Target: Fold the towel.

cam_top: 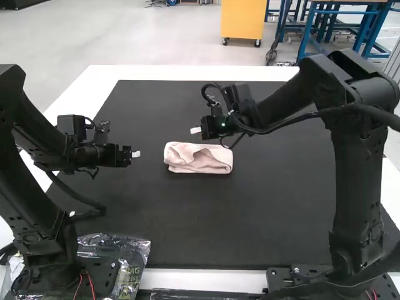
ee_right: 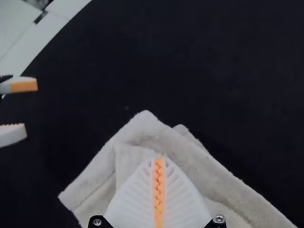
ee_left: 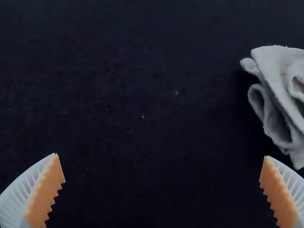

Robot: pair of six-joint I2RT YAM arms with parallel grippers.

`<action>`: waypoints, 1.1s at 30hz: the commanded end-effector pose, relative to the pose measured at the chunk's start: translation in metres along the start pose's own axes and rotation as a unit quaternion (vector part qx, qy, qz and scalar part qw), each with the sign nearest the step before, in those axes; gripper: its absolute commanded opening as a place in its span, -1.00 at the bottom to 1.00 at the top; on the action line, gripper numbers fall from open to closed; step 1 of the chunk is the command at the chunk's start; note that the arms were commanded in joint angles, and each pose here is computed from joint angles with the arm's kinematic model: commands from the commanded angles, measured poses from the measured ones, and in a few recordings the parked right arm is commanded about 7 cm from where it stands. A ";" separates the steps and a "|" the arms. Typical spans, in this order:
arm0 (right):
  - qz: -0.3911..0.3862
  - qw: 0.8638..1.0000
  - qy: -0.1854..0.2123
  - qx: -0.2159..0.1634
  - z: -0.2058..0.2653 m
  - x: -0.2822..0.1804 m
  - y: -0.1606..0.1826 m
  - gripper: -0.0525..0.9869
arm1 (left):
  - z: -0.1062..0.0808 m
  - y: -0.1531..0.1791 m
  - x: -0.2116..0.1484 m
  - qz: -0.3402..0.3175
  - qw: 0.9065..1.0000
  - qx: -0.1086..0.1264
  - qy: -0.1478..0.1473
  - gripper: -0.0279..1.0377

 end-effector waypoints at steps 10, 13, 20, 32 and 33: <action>0.016 0.999 -0.023 0.014 0.002 0.008 0.037 -0.95 | -0.004 -0.028 -0.006 -0.066 0.998 -0.004 0.001 0.87; 0.017 0.999 -0.028 0.020 0.002 0.013 0.048 -0.95 | -0.005 -0.037 -0.008 -0.072 0.997 -0.001 0.000 0.87; 0.021 0.999 -0.031 0.036 -0.006 0.028 0.070 -0.95 | -0.012 -0.063 -0.022 -0.103 0.995 0.016 -0.002 0.87; -0.018 0.997 -0.046 0.060 -0.001 0.041 0.079 -0.95 | -0.025 -0.094 -0.047 -0.147 0.989 0.032 -0.002 0.87; -0.032 0.997 -0.045 0.055 -0.001 0.034 0.063 -0.95 | -0.027 -0.097 -0.049 -0.153 0.988 0.032 -0.001 0.87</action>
Point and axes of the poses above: each hand's point on the last joint's axis, 136 mm out from that joint toward the fingers, its own x axis out along the fingers, its own z axis along the line the jaws close on, y = z × x, the point moved 10 cm from there along -x, back along the fingers, and after that the axes turned 5 degrees about -x, right-handed, at the moved point
